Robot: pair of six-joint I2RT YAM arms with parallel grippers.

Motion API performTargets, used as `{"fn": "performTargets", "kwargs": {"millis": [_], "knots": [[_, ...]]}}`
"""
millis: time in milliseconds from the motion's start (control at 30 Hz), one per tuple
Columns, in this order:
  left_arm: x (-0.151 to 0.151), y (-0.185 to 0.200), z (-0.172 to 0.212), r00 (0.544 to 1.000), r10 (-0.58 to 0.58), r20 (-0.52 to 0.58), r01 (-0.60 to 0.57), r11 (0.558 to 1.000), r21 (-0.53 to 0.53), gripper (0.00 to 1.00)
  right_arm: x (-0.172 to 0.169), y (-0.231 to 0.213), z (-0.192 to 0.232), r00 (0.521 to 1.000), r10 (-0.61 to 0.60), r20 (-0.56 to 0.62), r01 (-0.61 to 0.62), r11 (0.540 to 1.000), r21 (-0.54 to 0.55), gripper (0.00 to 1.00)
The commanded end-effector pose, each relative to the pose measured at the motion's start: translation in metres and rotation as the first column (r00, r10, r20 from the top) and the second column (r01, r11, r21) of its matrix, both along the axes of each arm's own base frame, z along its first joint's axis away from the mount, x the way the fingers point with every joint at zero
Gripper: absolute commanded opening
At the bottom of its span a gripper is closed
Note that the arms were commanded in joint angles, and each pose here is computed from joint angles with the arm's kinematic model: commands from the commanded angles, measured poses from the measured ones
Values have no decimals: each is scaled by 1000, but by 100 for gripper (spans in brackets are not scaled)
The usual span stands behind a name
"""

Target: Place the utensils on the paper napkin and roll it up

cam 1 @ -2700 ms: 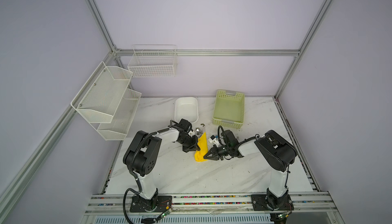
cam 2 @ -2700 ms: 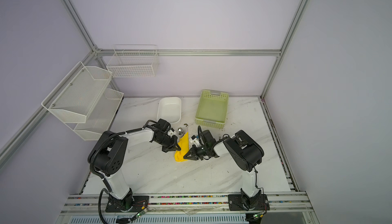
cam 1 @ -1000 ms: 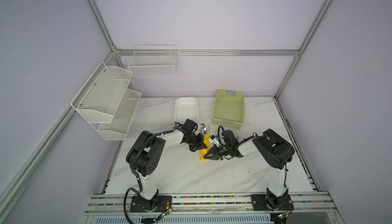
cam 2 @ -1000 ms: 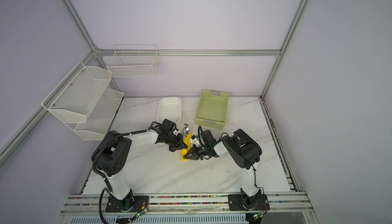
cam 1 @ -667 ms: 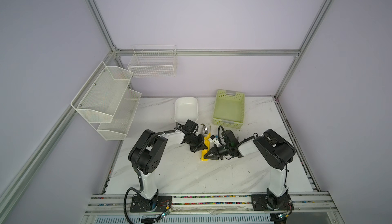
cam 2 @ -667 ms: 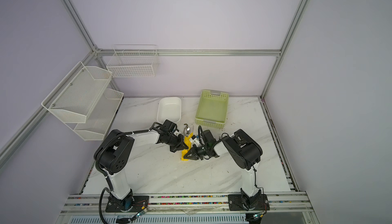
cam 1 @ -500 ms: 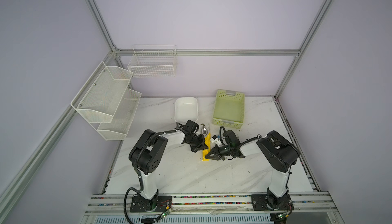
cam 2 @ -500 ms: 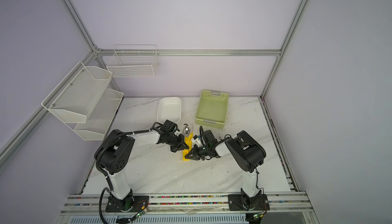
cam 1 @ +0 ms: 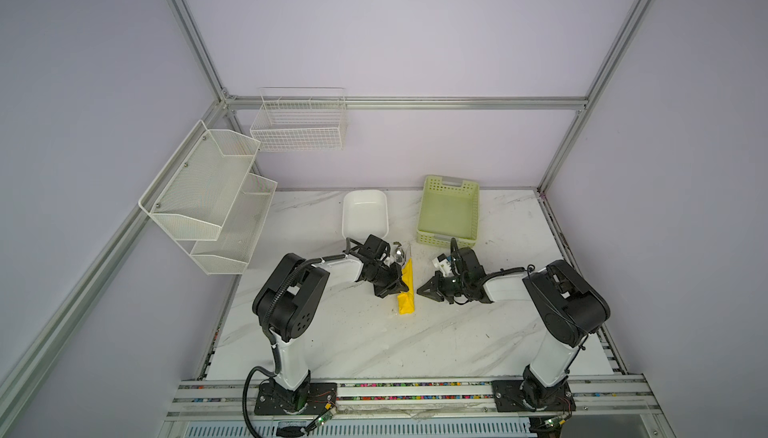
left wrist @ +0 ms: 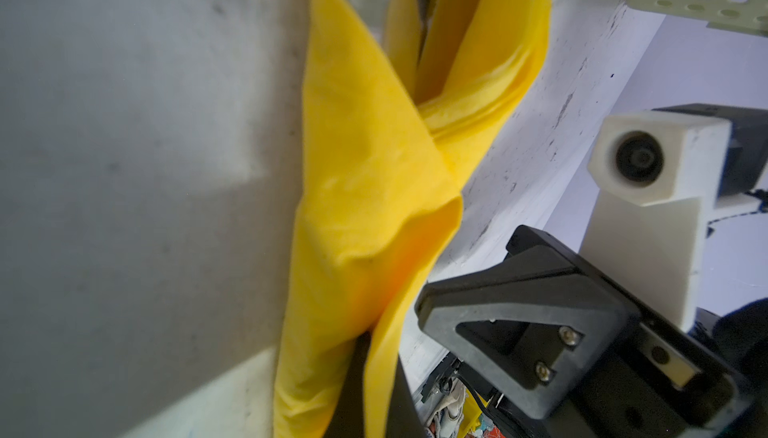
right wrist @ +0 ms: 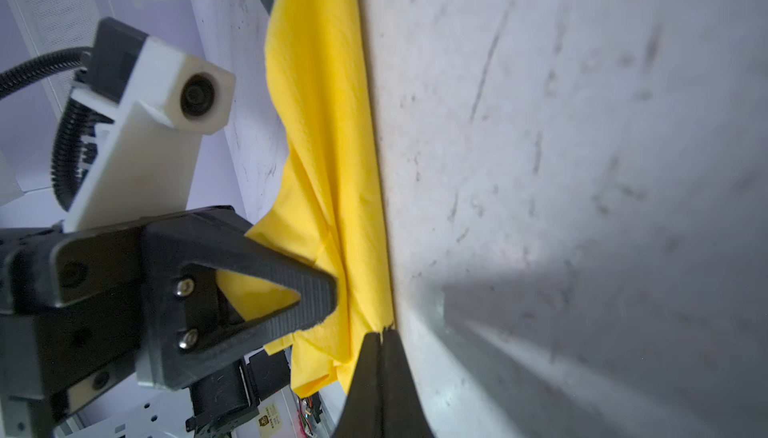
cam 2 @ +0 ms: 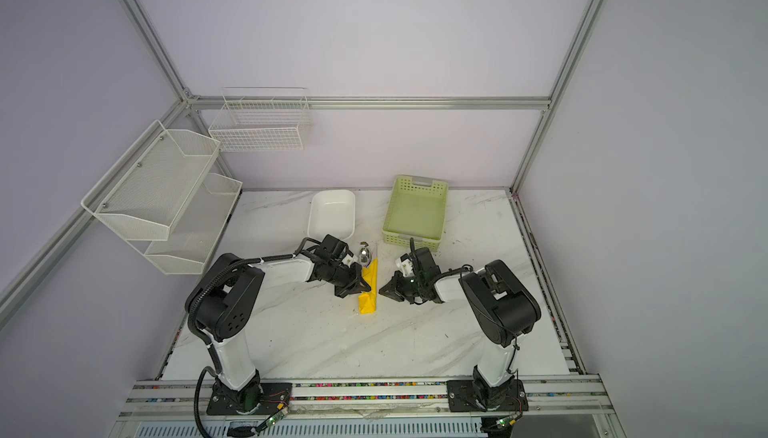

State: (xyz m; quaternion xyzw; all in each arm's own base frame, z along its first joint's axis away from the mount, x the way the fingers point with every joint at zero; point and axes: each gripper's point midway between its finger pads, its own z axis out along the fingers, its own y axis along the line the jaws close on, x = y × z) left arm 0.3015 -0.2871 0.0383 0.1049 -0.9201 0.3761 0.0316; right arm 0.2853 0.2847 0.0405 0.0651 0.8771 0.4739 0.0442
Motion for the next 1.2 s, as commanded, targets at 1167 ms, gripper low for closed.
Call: {"fn": "performTargets", "kwargs": {"millis": [1167], "knots": [[-1,-5,35,998,-39,49,40,999,-19,0,-21,21,-45,989,102,-106,-101,995,10,0]]}}
